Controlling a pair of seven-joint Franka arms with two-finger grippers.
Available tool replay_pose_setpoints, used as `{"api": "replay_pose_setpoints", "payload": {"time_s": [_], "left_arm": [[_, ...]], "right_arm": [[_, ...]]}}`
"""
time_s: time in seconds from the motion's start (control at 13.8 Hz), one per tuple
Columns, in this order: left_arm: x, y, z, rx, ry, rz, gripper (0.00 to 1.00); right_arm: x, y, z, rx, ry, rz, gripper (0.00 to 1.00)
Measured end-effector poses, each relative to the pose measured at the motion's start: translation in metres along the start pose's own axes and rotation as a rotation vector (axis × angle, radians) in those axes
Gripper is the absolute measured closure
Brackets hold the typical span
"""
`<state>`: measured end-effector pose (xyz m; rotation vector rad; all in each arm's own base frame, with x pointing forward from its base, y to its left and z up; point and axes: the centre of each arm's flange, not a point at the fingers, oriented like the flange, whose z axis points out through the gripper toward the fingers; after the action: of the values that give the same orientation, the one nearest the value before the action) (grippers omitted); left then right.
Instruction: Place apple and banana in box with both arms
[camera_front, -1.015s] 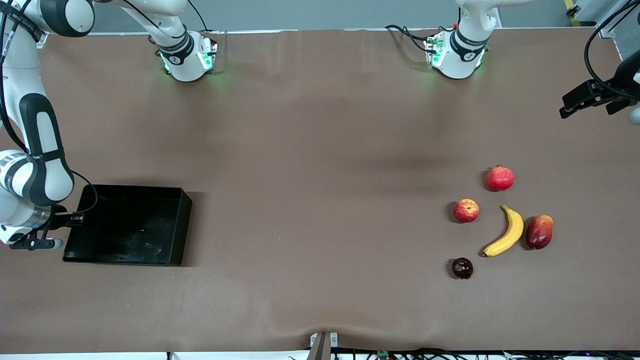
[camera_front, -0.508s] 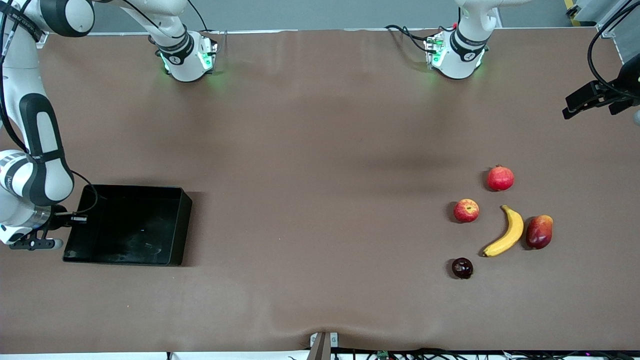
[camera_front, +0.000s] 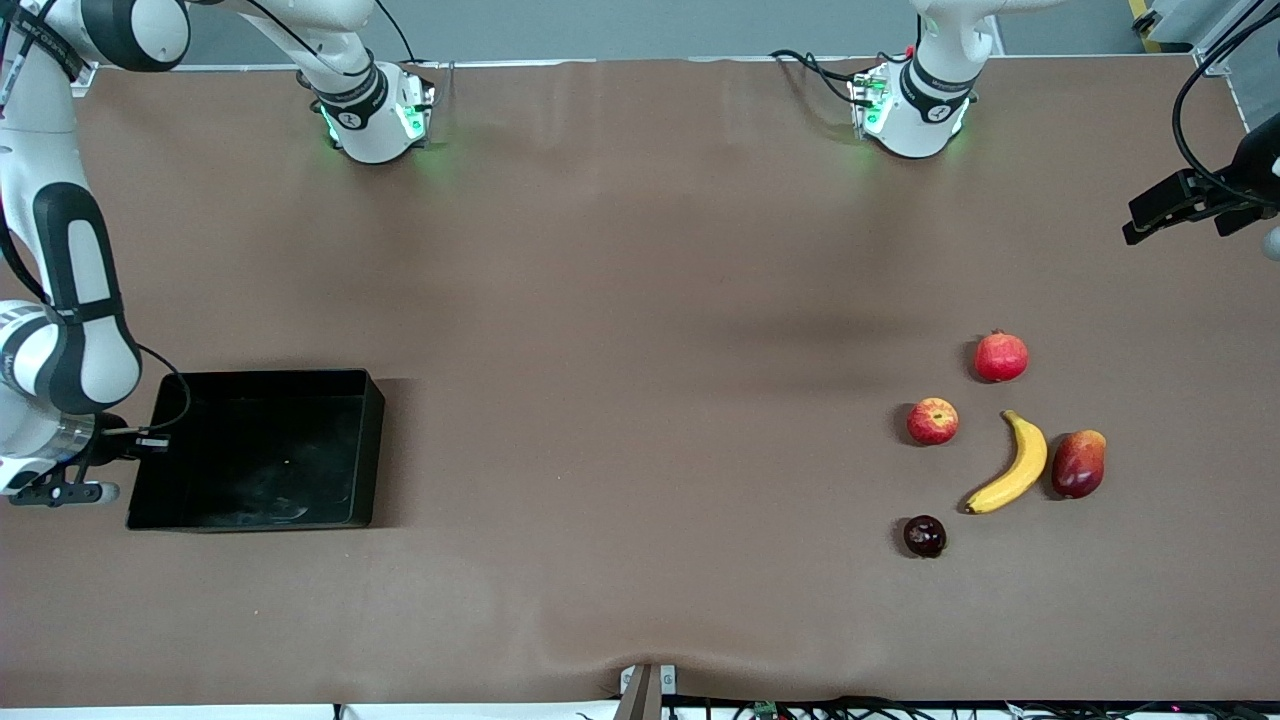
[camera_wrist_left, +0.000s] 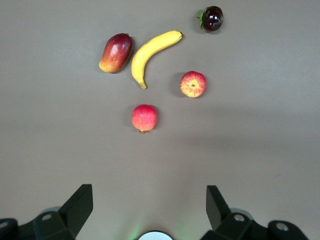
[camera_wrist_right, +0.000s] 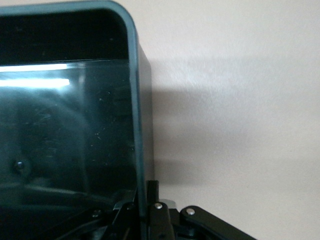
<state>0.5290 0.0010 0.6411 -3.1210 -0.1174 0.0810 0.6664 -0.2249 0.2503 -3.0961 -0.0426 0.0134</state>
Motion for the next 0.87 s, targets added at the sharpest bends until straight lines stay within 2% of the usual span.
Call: {"api": "replay_pose_setpoints", "payload": {"time_s": [0.29, 0.58, 0.87], "left_arm": [[0.0, 0.0, 0.0, 0.0, 0.0, 0.0, 0.0], [0.0, 0.0, 0.0, 0.0, 0.0, 0.0, 0.0], [0.0, 0.0, 0.0, 0.0, 0.0, 0.0, 0.0]], "right_arm": [[0.013, -0.028, -0.048, 0.036, 0.024, -0.029, 0.97], [0.023, -0.079, -0.07, 0.107, 0.04, -0.044, 0.97], [0.035, -0.174, -0.081, 0.189, 0.007, 0.011, 0.97]]}}
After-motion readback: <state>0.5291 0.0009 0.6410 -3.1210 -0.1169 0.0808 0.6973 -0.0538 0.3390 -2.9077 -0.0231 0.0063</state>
